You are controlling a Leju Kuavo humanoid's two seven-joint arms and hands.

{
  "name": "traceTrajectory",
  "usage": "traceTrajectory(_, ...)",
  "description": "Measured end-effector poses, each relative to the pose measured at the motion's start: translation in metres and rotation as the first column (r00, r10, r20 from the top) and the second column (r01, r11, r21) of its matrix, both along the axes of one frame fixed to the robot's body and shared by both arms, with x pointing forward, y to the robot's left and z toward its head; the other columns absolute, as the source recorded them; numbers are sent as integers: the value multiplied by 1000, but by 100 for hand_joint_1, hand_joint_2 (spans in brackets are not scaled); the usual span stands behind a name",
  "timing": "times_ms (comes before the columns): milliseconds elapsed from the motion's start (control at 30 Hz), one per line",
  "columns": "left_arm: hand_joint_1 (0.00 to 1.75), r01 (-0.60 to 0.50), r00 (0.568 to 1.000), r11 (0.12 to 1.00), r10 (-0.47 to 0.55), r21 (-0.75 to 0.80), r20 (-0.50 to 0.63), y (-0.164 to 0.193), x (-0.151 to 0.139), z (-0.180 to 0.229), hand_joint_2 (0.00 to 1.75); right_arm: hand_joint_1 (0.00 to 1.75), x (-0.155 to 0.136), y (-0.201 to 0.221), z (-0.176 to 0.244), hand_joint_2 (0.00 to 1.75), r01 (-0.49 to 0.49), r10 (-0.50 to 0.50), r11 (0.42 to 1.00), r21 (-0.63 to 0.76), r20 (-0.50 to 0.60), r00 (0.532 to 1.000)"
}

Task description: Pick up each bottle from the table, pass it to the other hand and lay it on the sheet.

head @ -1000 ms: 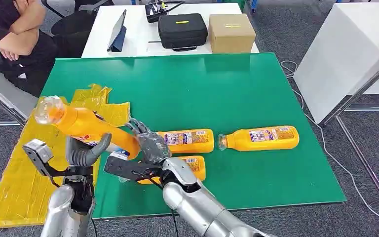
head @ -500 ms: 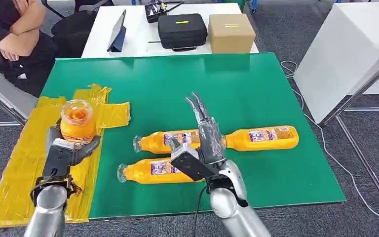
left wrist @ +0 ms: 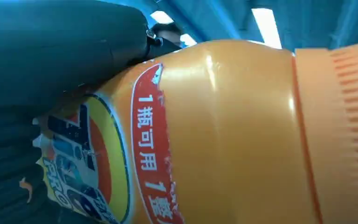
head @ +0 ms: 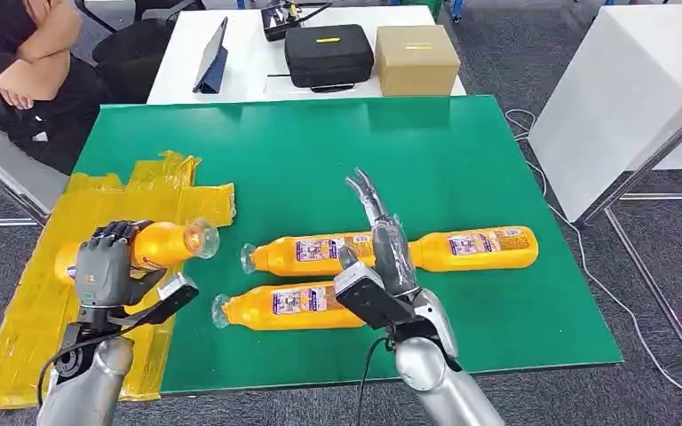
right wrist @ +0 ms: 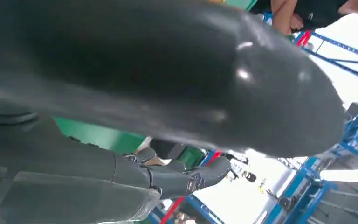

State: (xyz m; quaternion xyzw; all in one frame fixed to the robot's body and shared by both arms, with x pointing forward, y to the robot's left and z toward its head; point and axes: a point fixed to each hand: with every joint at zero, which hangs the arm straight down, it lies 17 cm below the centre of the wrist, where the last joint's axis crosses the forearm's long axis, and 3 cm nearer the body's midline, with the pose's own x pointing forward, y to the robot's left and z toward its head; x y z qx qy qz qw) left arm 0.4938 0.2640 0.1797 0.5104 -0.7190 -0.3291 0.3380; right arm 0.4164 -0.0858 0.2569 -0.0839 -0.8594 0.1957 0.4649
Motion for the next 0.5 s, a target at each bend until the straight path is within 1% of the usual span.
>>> traceTrajectory(33, 175, -18, 999, 998, 19, 53, -26, 2, 3, -9, 175, 0, 0, 2, -1, 0, -11, 11, 1000, 0, -4, 1000)
traceTrajectory(133, 175, -61, 994, 992, 71, 113, -86, 10, 6, -31, 175, 0, -3, 6, -2, 0, -37, 37, 999, -4, -3, 999)
traceTrajectory(167, 61, -73, 990, 990, 86, 118, -107, 12, 6, -39, 175, 0, -4, 8, -3, 0, -45, 45, 999, -9, -1, 999)
traceTrajectory(200, 19, -82, 988, 989, 97, 121, -124, 13, 5, -46, 175, 0, -5, 8, -4, 0, -48, 48, 999, -12, 0, 999)
traceTrajectory(233, 0, -93, 984, 987, 111, 128, -141, 14, 5, -52, 0, 0, -6, 9, -6, 0, -52, 52, 999, -14, 2, 999)
traceTrajectory(367, 0, -124, 962, 982, 154, 142, -225, 18, 1, -85, 0, 0, -10, 11, -11, 0, -64, 65, 997, -37, 6, 998)
traceTrajectory(500, 0, -131, 942, 980, 169, 147, -291, 17, -3, -111, 0, 0, -12, 14, -15, 0, -77, 77, 995, -56, -1, 997)
